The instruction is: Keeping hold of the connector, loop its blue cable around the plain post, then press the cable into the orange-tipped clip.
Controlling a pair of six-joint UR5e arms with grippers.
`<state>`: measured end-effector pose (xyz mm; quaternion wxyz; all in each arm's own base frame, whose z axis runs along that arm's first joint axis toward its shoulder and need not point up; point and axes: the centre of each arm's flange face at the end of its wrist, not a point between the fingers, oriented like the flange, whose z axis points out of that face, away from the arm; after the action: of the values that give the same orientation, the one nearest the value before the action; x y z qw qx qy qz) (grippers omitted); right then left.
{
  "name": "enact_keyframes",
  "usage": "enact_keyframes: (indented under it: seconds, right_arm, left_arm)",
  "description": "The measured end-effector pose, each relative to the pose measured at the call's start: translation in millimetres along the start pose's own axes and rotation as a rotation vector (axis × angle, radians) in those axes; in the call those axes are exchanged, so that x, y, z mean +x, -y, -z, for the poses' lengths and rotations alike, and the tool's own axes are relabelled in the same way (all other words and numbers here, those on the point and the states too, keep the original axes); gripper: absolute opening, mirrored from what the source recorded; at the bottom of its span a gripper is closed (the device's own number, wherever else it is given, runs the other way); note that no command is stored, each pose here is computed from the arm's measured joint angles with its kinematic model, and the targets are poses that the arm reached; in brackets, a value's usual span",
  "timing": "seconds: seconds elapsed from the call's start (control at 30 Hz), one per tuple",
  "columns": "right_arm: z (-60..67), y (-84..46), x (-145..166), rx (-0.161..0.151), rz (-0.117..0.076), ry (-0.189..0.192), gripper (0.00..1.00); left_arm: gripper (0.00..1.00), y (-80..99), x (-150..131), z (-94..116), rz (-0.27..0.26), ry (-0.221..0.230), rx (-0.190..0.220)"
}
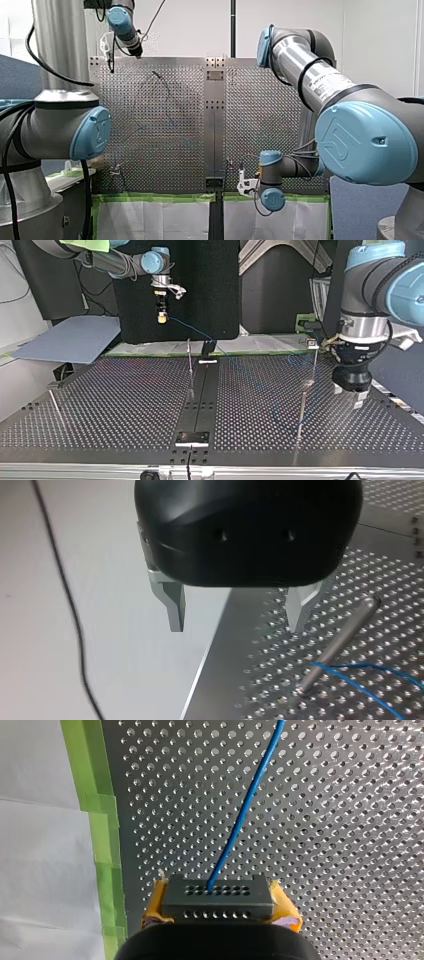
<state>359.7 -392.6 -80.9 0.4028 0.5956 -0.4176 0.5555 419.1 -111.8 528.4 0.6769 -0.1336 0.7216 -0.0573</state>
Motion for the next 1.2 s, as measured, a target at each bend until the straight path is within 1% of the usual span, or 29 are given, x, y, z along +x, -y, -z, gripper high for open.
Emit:
enact_keyframes:
  seconds: [0.17,0.33,0.43,0.6,0.67,0.8,0.87,1.0,1.1,1.2]
  right_arm:
    - [-1.7,-0.2,0.3,-0.001,0.0,-0.005,0.0]
    - [-4.4,0.2,1.2,0.0,0.004,-0.01,0.0]
    - [-5.7,0.8,1.5,0.002,0.005,-0.011,0.0]
    - [-5.8,1.3,1.3,0.004,0.009,-0.007,0.0]
    - [-5.4,1.4,1.0,0.004,0.01,-0.004,0.0]
    - [-5.0,1.8,0.6,0.005,0.012,0.0,0.0]
    - [-5.1,2.1,0.6,0.006,0.012,0.002,0.0]
    - [-5.3,4.2,0.2,0.01,0.013,0.009,0.0]
    - [-4.8,5.3,-0.3,0.012,0.015,0.017,0.0]
    - [-3.9,6.5,-1.0,0.015,0.018,0.026,0.0]
  left_arm:
    - [1.0,6.3,-0.5,-10.5,-0.054,-0.042,-0.01]
    - [1.0,11.9,-11.5,-11.1,-0.104,-0.057,-0.008]
    - [1.0,17.4,-13.9,-14.0,-0.133,-0.077,0.008]
    - [1.0,22.7,-9.3,-25.8,-0.184,-0.137,0.046]
    - [1.0,23.8,-6.1,-27.3,-0.204,-0.163,0.062]
    - [1.0,26.0,-1.9,-26.1,-0.24,-0.2,0.097]
    - [1.0,27.9,-0.8,-25.6,-0.26,-0.207,0.118]
    - [1.0,32.0,0.8,-24.1,-0.293,-0.209,0.143]
    - [1.0,36.3,2.1,-22.3,-0.294,-0.209,0.154]
    - [1.0,39.7,3.9,-21.0,-0.288,-0.208,0.154]
